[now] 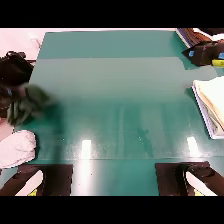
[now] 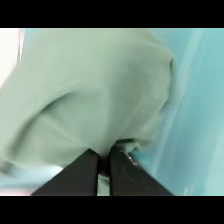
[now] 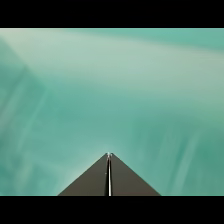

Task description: Fold the shirts.

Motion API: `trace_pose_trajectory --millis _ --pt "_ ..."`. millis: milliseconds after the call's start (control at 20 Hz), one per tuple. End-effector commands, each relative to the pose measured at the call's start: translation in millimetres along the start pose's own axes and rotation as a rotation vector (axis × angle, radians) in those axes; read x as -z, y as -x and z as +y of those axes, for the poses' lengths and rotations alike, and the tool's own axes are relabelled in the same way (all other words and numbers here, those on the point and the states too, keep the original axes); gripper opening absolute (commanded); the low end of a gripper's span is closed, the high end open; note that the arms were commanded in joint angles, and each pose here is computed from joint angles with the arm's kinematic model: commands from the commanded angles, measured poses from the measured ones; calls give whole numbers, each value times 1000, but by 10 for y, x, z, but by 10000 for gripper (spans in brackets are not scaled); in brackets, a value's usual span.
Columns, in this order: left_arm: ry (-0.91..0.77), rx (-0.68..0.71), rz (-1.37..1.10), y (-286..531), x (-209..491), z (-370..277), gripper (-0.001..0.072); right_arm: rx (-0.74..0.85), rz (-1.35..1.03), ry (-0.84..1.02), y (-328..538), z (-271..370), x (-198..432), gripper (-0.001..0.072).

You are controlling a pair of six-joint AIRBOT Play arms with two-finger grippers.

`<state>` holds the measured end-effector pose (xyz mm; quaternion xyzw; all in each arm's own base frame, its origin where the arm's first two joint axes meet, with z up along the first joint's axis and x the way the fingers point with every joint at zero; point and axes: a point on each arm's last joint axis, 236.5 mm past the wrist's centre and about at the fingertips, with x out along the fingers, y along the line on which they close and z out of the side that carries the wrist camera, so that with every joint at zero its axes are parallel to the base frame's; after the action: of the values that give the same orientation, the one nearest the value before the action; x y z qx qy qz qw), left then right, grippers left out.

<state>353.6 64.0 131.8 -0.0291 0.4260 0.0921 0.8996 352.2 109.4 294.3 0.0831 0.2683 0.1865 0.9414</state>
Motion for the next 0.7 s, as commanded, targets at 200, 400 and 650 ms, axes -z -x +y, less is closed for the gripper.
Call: trace_pose_trajectory --millis 200,400,650 --pt "-281 426 -454 1919 -979 -1728 19 -17 -138 41 338 173 -517 21" --pt "-474 611 -289 1734 -367 -2835 19 -29 -127 72 378 251 -755 21" --pt "-728 894 -185 1568 663 -4478 27 -37 -118 97 428 308 -901 21"
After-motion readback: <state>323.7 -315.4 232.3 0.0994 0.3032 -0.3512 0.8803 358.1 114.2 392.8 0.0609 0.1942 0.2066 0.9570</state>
